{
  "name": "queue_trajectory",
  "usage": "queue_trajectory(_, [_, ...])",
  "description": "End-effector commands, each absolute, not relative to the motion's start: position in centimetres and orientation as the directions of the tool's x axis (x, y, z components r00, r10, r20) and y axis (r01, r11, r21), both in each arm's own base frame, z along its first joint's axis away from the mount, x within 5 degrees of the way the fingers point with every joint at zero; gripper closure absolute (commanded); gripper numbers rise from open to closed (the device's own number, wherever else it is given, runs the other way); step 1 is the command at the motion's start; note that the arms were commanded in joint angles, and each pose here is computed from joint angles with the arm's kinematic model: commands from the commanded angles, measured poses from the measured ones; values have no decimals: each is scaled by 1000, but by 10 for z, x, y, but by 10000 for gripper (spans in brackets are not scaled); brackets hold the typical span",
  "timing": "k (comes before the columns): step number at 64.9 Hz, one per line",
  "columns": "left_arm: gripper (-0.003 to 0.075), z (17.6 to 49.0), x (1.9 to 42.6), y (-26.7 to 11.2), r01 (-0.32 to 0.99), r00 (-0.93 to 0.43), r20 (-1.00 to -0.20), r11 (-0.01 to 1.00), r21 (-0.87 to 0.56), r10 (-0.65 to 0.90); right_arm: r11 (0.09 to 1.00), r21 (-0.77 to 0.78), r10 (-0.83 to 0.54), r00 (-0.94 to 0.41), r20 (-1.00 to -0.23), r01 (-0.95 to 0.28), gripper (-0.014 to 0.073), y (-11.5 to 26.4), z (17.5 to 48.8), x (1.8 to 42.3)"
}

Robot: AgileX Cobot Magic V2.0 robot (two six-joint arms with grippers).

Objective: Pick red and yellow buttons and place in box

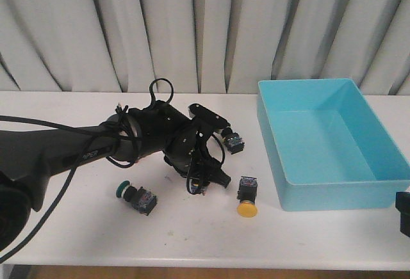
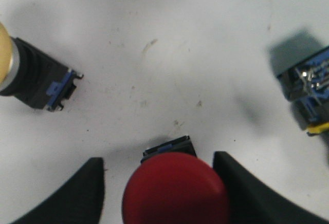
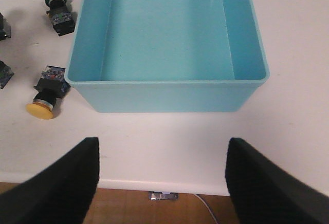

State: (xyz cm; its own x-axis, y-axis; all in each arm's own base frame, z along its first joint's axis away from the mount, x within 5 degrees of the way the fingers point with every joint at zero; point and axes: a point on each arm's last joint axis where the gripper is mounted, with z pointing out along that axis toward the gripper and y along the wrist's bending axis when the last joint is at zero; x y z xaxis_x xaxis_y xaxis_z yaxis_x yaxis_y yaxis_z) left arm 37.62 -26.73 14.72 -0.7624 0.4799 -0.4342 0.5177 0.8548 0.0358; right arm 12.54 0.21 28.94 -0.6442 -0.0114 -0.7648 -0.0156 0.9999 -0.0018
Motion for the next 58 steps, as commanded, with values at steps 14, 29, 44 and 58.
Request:
queue_trajectory(14, [532, 188, 379, -273, 511, -709, -558, 859, 14, 431, 1000, -17, -22, -580, -815, -14, 99, 1, 303, 130])
queue_trajectory(29, [583, 225, 369, -264, 515, -699, -561, 856, 35, 444, 1000, -17, -22, -580, -814, -14, 99, 1, 303, 130])
queue_trajectory(44, [582, 289, 343, -235, 537, -645, -557, 829, 156, 523, 1000, -17, -22, -580, -814, -14, 99, 1, 303, 130])
queue_trajectory(58, [582, 317, 306, -188, 509, -607, -603, 836, 207, 519, 1000, -17, -22, -582, -813, -14, 99, 1, 303, 130])
